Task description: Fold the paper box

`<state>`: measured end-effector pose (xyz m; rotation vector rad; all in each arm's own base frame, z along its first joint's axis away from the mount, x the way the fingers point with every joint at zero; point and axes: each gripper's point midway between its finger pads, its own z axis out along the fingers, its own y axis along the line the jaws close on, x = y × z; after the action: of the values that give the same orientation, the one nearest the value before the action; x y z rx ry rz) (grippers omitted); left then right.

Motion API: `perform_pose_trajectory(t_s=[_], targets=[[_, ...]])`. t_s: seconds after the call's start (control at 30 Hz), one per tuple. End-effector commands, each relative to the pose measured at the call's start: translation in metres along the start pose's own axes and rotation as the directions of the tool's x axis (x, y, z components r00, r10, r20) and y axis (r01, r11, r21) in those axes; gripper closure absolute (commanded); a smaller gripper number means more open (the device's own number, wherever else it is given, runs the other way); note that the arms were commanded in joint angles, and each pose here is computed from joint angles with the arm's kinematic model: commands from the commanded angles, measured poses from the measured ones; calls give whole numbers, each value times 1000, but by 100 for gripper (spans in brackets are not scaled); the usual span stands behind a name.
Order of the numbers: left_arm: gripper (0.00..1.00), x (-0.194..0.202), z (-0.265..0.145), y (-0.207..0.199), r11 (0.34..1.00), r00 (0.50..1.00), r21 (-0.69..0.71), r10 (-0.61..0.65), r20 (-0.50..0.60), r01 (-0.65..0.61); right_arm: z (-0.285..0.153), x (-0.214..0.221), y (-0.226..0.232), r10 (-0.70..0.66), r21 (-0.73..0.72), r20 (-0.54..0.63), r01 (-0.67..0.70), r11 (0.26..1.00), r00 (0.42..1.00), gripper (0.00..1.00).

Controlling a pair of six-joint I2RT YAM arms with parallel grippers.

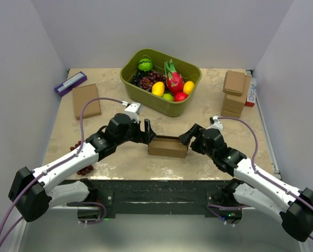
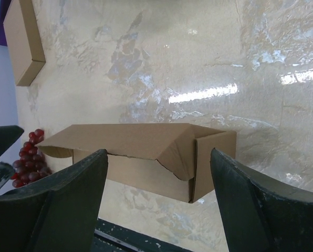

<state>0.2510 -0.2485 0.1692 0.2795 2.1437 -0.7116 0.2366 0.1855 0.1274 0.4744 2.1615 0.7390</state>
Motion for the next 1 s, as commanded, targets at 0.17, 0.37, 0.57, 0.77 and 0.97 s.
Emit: perform_pose_trajectory(t_s=[0.17, 0.37, 0.57, 0.77, 0.97], targets=[[13, -21, 15, 6, 997, 989, 17, -73, 131, 71, 2, 3, -13, 10, 25, 20, -10, 1000, 1000, 21], [13, -24, 21, 14, 996, 986, 2, -84, 144, 84, -3, 0, -5, 21, -10, 24, -21, 1000, 999, 17], [16, -16, 27, 18, 996, 989, -2, -89, 116, 90, -12, -10, 10, 39, -47, 36, -37, 998, 999, 12], [17, -5, 25, 23, 996, 991, -12, -91, 98, 92, -15, -21, 22, 61, -68, 59, -57, 996, 996, 11], [17, 7, 25, 24, 996, 993, 0, -90, 71, 91, -7, -18, 14, 83, -42, 69, -80, 996, 994, 10]])
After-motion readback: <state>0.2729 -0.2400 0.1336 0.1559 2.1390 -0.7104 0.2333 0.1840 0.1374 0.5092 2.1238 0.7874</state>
